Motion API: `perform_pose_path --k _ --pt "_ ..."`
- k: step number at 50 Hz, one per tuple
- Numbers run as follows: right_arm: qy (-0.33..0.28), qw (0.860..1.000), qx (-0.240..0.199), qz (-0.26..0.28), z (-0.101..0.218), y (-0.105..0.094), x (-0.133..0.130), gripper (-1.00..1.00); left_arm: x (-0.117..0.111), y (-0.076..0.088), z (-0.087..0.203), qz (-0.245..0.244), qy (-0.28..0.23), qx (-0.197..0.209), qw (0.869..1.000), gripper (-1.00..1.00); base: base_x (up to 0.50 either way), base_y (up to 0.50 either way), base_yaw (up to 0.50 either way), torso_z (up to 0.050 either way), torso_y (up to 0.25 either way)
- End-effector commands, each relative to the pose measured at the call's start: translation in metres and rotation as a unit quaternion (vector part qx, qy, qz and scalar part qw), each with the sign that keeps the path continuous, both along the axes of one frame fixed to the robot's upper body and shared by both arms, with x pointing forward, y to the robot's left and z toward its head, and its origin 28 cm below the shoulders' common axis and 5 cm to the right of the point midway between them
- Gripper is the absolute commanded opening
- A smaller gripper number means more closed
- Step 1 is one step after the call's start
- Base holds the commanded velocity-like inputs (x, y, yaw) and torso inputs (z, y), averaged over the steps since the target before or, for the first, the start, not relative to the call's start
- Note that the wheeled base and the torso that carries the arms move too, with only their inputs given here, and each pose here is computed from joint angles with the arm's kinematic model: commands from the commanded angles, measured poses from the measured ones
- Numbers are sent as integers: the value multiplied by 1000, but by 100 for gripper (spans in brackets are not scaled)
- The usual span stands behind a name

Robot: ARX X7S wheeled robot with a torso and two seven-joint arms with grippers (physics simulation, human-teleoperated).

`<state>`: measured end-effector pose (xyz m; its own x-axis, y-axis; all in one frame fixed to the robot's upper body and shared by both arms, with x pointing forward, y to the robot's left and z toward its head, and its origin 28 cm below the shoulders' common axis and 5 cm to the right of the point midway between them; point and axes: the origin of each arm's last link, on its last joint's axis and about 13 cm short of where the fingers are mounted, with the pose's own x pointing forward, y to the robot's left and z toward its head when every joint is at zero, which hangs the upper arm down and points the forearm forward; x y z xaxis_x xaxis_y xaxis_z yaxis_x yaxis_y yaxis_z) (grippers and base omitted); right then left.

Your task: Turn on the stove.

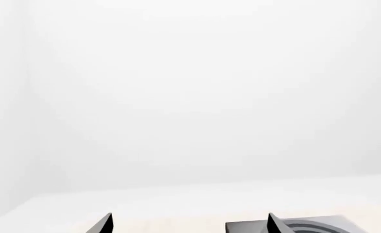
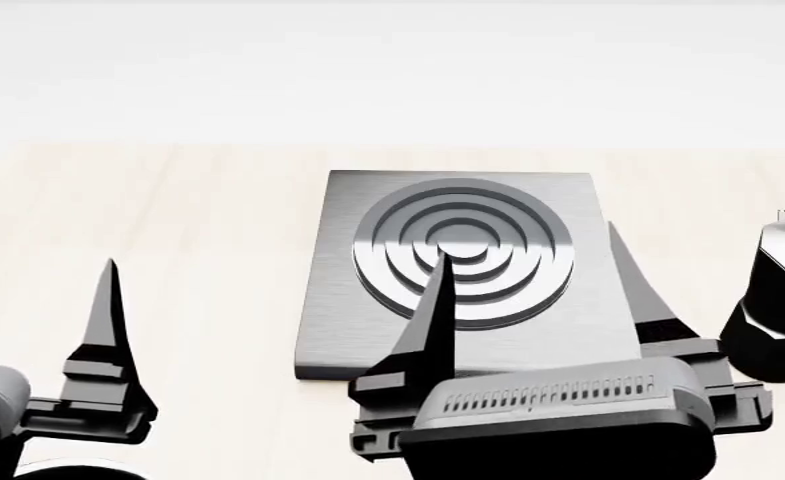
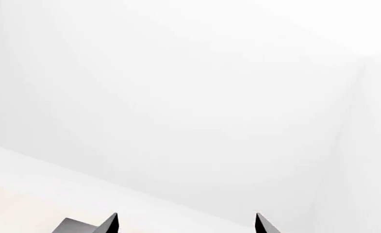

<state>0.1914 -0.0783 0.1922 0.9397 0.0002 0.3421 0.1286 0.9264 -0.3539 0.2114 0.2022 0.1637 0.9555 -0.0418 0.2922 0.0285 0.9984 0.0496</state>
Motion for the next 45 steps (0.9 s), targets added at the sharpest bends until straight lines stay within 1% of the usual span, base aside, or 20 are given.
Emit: perform_pose_path --k 1,45 --pt "-6 1000 -3 2 2 0 -2 100 -2 -1 3 -5 -6 -2 1000 100 0 0 0 0 0" --pt "-19 1000 -8 1 9 1 -8 100 -17 -3 20 -18 -37 0 999 100 0 0 0 0 0"
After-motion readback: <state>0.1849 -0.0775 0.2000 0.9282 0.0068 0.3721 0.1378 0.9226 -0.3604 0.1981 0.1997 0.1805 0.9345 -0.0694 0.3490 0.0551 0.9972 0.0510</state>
